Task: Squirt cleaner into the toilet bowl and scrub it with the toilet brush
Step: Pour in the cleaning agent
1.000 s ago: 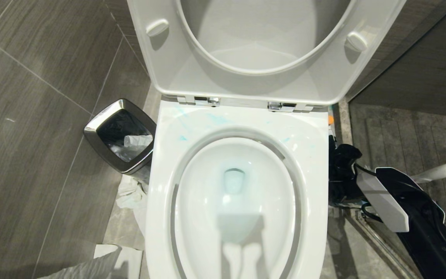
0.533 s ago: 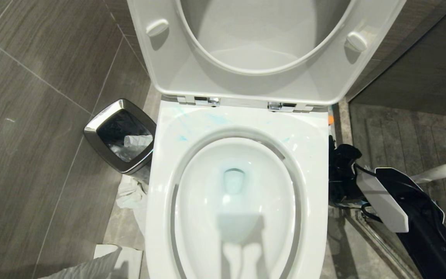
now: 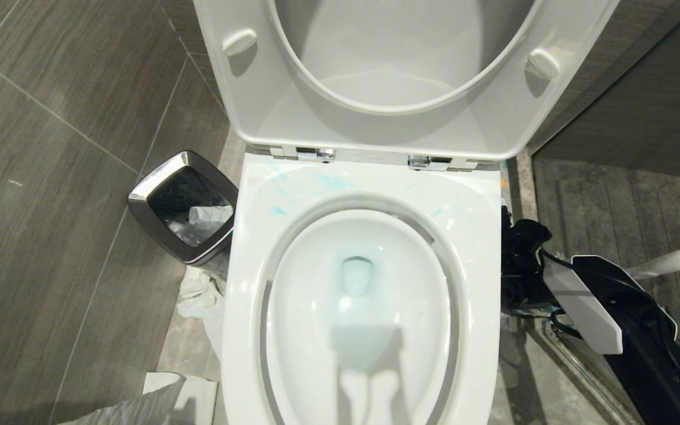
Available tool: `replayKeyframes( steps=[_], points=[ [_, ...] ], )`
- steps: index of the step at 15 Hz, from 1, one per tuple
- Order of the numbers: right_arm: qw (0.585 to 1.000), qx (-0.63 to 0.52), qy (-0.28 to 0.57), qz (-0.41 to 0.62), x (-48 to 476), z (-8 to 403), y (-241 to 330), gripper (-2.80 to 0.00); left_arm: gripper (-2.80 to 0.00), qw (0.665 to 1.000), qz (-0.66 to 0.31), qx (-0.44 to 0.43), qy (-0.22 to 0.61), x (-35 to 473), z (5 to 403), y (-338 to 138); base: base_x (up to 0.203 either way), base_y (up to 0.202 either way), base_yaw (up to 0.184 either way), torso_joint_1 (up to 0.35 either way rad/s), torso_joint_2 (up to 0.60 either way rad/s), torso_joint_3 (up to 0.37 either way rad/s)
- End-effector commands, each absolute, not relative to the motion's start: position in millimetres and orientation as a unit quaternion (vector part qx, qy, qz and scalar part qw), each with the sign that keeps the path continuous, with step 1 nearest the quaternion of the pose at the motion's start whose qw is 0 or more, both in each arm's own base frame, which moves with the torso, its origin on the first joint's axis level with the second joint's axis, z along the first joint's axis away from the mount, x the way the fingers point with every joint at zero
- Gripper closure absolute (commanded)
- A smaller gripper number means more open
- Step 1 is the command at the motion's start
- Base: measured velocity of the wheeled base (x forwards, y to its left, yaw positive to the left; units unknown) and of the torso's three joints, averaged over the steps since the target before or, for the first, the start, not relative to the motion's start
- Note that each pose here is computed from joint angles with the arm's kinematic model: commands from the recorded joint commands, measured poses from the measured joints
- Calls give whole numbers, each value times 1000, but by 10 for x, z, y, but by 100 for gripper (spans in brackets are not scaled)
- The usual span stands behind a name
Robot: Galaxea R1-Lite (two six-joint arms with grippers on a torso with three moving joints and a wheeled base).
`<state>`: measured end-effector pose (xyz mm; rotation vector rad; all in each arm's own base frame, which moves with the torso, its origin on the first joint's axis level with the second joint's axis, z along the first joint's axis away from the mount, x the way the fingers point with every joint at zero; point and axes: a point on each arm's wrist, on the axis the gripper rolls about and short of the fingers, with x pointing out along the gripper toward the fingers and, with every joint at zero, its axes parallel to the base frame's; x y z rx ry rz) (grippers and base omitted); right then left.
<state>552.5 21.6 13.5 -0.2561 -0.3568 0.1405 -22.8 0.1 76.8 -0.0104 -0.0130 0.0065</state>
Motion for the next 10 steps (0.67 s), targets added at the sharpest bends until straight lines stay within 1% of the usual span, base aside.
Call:
replayKeyframes(
  steps=[1,6,10],
  points=[
    [972,-120,-190,69,5516,167,226,0,0,1000,4,-5,-3,-222,748,1,0,0,0,0,0,0],
    [966,-115,-229,45,5483,284,218,0,0,1000,4,-5,-3,-222,748,1,0,0,0,0,0,0],
    [957,-114,-263,35,5442,586,202,0,0,1000,4,-5,-3,-222,748,1,0,0,0,0,0,0]
  ],
)
